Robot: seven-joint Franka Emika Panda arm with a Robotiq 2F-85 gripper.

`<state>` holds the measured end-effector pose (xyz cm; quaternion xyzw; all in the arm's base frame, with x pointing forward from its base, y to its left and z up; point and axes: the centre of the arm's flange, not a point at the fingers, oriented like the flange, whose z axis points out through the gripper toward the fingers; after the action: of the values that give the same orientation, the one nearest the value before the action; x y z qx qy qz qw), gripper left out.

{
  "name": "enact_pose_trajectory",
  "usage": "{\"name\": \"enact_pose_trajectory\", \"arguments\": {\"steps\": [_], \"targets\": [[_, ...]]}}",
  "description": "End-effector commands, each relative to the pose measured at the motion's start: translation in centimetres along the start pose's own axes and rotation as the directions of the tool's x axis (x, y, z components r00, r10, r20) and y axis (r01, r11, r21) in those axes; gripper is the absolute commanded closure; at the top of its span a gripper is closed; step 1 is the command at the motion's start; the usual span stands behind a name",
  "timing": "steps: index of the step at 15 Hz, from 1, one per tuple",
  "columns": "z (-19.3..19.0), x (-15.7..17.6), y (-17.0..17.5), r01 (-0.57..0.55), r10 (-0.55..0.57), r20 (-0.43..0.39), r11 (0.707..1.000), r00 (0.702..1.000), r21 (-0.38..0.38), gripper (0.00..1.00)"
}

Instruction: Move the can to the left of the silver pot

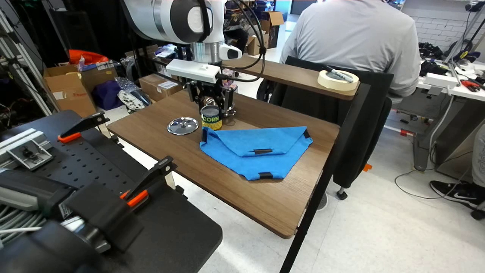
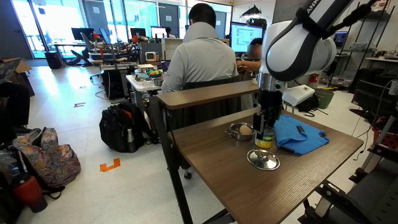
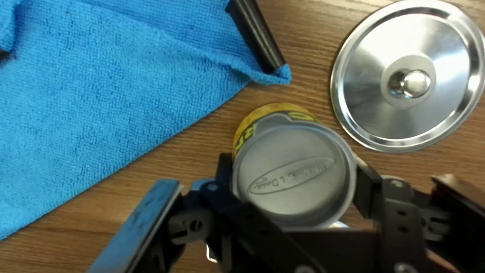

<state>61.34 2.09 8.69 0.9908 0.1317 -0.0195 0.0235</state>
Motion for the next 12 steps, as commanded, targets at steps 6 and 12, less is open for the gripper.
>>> {"name": "enact_pose_trajectory", "arguments": {"steps": [6,12], "targets": [[-3.0,-2.2,-3.9,0.128,-0.128,-0.003,0.991,0.992,-0.046,0.54],[-7.9,-1.3,-11.3,0.269,-0.275,-0.096,0.960,0.957,-0.075,0.54]]}}
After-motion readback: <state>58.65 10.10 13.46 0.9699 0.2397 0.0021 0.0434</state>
